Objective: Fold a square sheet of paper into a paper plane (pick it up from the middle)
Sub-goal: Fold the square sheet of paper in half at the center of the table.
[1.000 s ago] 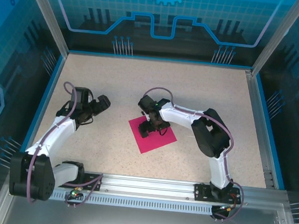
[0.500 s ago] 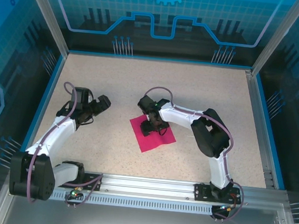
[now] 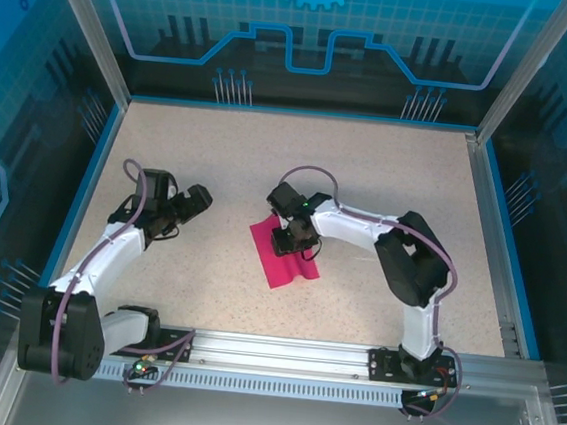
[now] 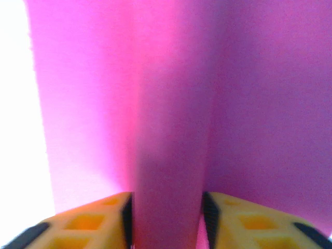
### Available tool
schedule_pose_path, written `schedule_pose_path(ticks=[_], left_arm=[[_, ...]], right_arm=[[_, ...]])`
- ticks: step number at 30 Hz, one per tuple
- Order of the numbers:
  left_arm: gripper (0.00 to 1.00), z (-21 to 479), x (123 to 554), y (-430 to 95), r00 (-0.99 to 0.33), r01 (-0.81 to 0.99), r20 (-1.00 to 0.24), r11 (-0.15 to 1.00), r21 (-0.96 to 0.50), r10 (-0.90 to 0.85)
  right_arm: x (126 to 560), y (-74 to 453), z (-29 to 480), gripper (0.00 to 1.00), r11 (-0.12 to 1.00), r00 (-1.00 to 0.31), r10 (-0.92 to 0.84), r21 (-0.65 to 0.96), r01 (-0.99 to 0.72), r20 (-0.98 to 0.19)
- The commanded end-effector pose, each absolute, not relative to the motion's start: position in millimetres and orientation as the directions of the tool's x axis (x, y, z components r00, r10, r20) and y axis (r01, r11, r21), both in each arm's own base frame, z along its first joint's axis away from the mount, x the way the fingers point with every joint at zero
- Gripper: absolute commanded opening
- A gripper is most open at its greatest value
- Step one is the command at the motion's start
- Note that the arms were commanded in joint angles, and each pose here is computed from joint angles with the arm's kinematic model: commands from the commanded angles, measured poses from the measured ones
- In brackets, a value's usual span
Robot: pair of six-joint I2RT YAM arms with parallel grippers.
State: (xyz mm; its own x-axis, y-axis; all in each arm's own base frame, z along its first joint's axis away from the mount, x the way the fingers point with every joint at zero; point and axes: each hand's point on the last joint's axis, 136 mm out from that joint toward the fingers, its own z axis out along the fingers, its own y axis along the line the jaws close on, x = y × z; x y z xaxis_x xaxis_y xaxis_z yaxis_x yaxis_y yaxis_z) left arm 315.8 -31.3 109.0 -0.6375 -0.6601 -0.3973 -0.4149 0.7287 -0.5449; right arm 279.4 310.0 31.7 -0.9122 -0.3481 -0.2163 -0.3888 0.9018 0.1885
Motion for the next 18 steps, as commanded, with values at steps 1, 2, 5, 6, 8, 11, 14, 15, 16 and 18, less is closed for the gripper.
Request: schedule_pose_path(ticks=[1, 2, 5, 6, 8, 11, 14, 15, 16, 18], left_arm=[[0.91, 104.1, 312.6, -50.4, -0.679, -0.372, -0.343, 0.707, -0.601, -0.649], [0.88, 103.4, 312.1, -55.9, -0.691, -0.359, -0.331, 0.702, -0.615, -0.643], [0.80, 104.5, 311.6, -71.0, -0.719, -0.317, -0.317, 0.697, -0.643, -0.619], [0.78, 104.9, 311.5, -76.7, -0.728, -0.302, -0.312, 0.695, -0.652, -0.610], [0.72, 108.6, 312.5, -92.4, -0.748, -0.256, -0.306, 0.683, -0.685, -0.588], [0.65, 113.4, 313.6, -118.0, -0.778, -0.187, -0.296, 0.654, -0.733, -0.554], [0.57, 111.1, 313.3, -142.2, -0.806, -0.149, -0.277, 0.633, -0.760, -0.522], [0.55, 108.5, 313.5, -151.3, -0.819, -0.136, -0.272, 0.631, -0.764, -0.506], [0.52, 106.1, 313.6, -159.5, -0.829, -0.128, -0.266, 0.629, -0.767, -0.493], [0.48, 98.9, 314.1, -172.8, -0.844, -0.122, -0.250, 0.624, -0.772, -0.474]], right_arm=[[286.3, 342.8, 81.4, 0.26, 0.797, -0.936, -0.198, 0.508, -0.327, -0.292], [288.7, 345.2, 87.8, 0.21, 0.773, -0.943, -0.168, 0.555, -0.308, -0.289], [294.7, 349.9, 101.0, 0.19, 0.709, -0.954, -0.107, 0.651, -0.271, -0.280], [295.9, 350.5, 102.5, 0.19, 0.694, -0.956, -0.099, 0.669, -0.265, -0.277], [298.3, 349.6, 101.6, 0.20, 0.664, -0.962, -0.076, 0.707, -0.244, -0.261], [303.5, 342.0, 91.5, 0.21, 0.649, -0.973, -0.041, 0.734, -0.200, -0.229], [306.5, 331.9, 75.5, 0.21, 0.652, -0.982, -0.011, 0.743, -0.151, -0.189], [307.3, 329.5, 71.5, 0.22, 0.652, -0.983, -0.005, 0.745, -0.141, -0.182], [307.6, 327.4, 67.3, 0.21, 0.654, -0.985, 0.000, 0.745, -0.132, -0.174], [307.2, 323.2, 58.9, 0.22, 0.664, -0.987, 0.002, 0.738, -0.120, -0.162]])
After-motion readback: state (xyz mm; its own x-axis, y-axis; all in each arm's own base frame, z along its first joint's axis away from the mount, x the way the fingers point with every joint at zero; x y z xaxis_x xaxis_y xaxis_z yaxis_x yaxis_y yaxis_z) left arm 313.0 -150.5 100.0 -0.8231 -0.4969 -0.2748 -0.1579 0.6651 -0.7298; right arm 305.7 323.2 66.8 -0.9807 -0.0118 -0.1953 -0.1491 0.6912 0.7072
